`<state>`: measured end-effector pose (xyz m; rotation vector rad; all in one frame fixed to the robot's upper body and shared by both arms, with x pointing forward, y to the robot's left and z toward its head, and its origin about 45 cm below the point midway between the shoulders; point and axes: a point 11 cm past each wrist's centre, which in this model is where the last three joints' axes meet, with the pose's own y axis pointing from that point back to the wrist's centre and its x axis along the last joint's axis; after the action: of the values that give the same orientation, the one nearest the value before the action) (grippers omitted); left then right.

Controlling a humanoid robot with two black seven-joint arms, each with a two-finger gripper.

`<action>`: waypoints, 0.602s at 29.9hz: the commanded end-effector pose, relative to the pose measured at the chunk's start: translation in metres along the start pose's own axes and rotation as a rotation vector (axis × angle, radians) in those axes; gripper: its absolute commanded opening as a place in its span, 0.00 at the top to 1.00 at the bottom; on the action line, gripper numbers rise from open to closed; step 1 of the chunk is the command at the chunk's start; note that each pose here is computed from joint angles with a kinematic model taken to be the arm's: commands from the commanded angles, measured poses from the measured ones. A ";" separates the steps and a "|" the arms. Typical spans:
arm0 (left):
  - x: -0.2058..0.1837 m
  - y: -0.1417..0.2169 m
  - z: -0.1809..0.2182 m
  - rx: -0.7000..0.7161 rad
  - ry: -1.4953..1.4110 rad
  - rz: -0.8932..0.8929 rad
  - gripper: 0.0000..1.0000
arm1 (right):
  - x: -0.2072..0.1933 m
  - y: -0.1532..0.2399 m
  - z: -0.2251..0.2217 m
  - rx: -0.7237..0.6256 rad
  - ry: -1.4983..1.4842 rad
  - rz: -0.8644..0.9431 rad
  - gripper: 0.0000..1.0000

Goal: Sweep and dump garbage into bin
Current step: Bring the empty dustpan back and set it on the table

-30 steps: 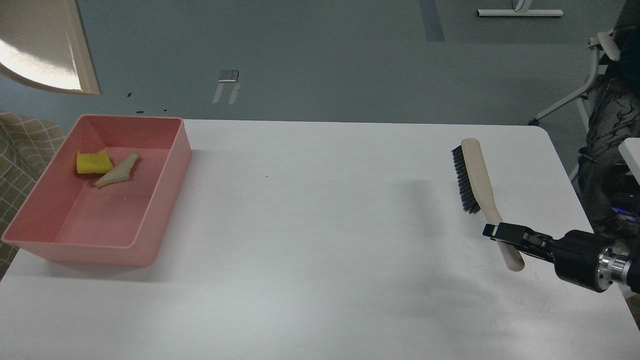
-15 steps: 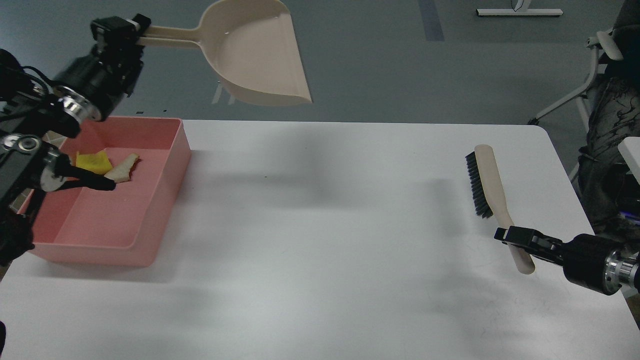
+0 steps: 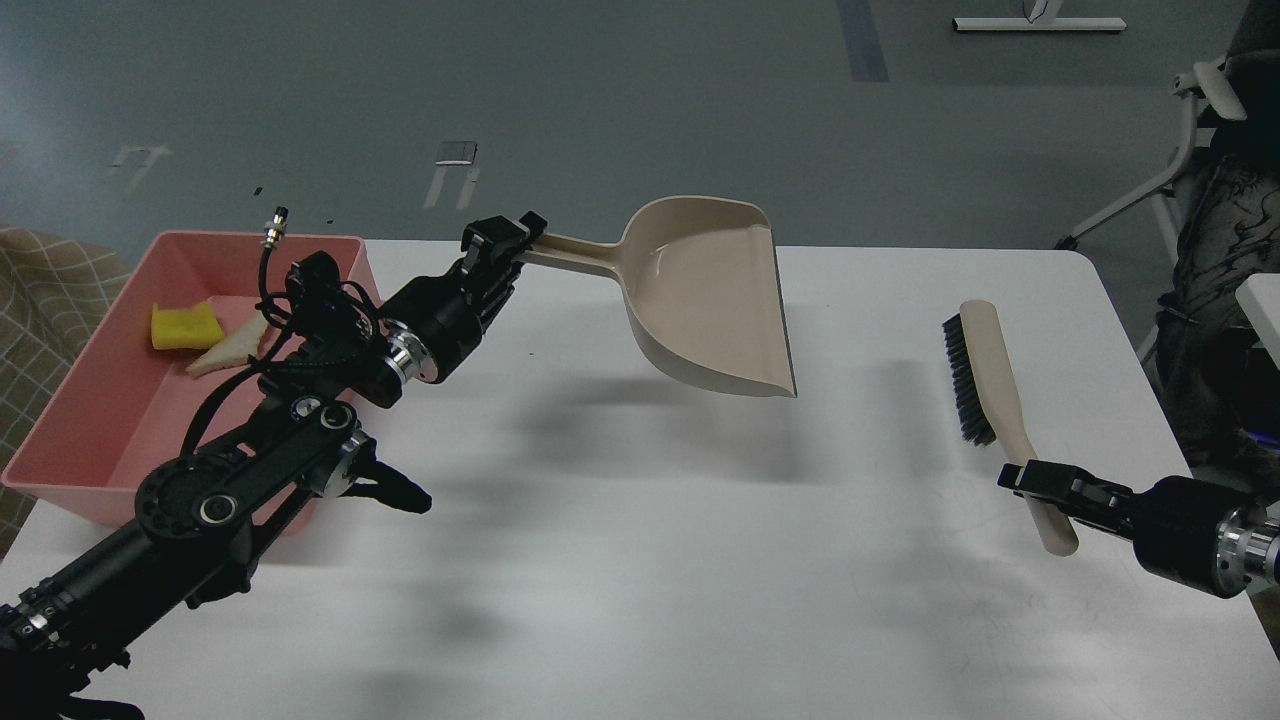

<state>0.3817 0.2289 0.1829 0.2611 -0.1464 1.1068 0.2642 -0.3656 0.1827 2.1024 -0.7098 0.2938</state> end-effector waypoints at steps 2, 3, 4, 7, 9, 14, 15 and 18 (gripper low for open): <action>-0.007 0.012 -0.022 0.037 -0.016 0.005 1.00 | -0.001 0.000 0.001 -0.002 -0.002 -0.002 1.00; -0.010 0.017 -0.029 0.043 -0.039 0.000 1.00 | -0.002 -0.001 0.000 0.000 -0.004 -0.004 1.00; -0.012 0.019 -0.032 0.043 -0.049 -0.003 1.00 | -0.003 -0.002 -0.001 0.004 -0.005 -0.006 1.00; -0.015 0.027 -0.045 0.060 -0.073 -0.005 1.00 | -0.005 -0.006 -0.004 0.016 -0.006 -0.011 1.00; -0.014 0.027 -0.049 0.067 -0.072 0.005 1.00 | -0.005 -0.006 -0.003 0.015 -0.007 -0.012 1.00; -0.012 0.027 -0.056 0.079 -0.074 0.033 1.00 | -0.006 -0.006 -0.003 0.014 -0.008 -0.015 1.00; -0.012 0.028 -0.057 0.080 -0.075 0.035 1.00 | -0.006 -0.006 -0.003 0.014 -0.007 -0.013 1.00; -0.014 0.027 -0.058 0.079 -0.070 0.034 1.00 | -0.007 -0.006 -0.003 0.015 -0.009 -0.015 1.00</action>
<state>0.3509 0.2459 0.1289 0.3719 -0.1743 1.1381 0.2630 -0.3580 0.1780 2.1232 -0.6985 0.2840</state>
